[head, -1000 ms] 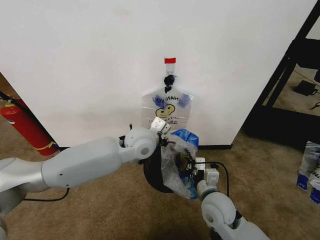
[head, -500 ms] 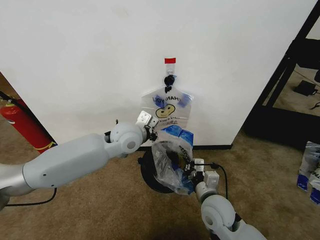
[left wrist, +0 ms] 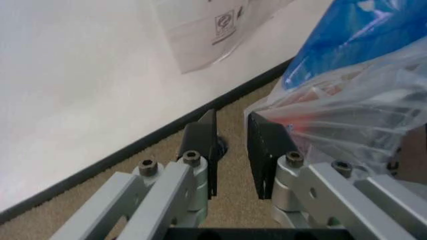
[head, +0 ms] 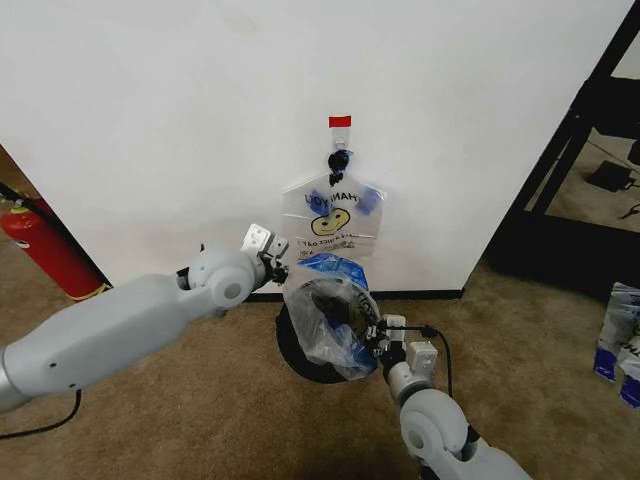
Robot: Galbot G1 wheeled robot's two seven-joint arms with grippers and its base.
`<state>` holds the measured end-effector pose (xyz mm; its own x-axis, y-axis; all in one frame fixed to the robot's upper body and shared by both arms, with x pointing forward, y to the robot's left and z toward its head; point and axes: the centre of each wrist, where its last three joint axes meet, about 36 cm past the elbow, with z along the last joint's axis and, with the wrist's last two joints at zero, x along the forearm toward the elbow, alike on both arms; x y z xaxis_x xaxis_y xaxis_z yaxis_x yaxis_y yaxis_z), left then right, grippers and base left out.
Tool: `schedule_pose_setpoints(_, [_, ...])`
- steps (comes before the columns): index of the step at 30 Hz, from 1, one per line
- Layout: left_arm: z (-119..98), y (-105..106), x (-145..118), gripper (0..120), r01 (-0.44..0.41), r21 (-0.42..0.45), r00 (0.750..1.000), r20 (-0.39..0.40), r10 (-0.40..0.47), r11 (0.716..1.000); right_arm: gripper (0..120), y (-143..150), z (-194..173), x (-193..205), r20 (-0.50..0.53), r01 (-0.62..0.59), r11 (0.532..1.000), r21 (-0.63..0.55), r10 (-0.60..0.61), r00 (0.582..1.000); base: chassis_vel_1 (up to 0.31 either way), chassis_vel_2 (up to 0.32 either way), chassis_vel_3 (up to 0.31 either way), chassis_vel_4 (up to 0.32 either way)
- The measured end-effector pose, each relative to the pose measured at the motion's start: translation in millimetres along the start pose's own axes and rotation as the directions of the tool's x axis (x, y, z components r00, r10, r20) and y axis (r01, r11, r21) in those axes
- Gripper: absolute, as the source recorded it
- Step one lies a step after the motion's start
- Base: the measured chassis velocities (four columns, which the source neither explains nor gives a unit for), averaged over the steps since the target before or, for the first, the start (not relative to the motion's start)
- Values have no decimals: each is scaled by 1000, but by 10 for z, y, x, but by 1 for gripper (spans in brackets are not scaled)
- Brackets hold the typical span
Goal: Pick up the garbage bag from the wall and place it over the trash bin.
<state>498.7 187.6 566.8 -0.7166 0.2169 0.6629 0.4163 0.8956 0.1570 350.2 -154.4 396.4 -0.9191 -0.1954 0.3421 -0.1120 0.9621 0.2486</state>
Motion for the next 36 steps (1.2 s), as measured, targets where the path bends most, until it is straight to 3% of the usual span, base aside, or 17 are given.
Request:
schedule_pose_setpoints(6, [221,230,67,16,18,50,999,-34,-16,999,0,4,21,-15,15,19,1000,-23,-19,1000,0,0,0,0])
schedule_pose_setpoints(11, [499,329,92,17,13,68,996,-90,-6,998,0,5,65,-15,42,78,996,-44,-76,996,0,0,0,0])
schedule_pose_setpoints(14, [561,333,101,17,4,67,995,-100,2,998,0,11,72,-12,46,92,995,-44,-90,995,0,0,0,0])
schedule_pose_setpoints(22, [695,274,162,41,-34,70,992,-118,42,997,0,25,6,-41,71,93,992,-80,-87,994,0,0,0,0])
schedule_pose_setpoints(25, [610,282,215,56,-33,67,995,-90,39,997,0,28,34,-35,59,77,994,-78,-72,996,0,0,0,0])
schedule_pose_setpoints(30, [515,288,281,70,-22,48,998,-53,24,999,0,34,52,-47,41,59,996,-70,-56,998,0,0,0,0])
schedule_pose_setpoints(31, [505,287,312,78,-11,34,999,-42,12,999,0,30,48,-59,35,49,997,-65,-47,998,0,0,0,0])
schedule_pose_setpoints(36, [570,276,438,93,27,-16,1000,-8,-27,999,0,6,32,-97,18,25,997,-67,-24,1000,0,0,0,0])
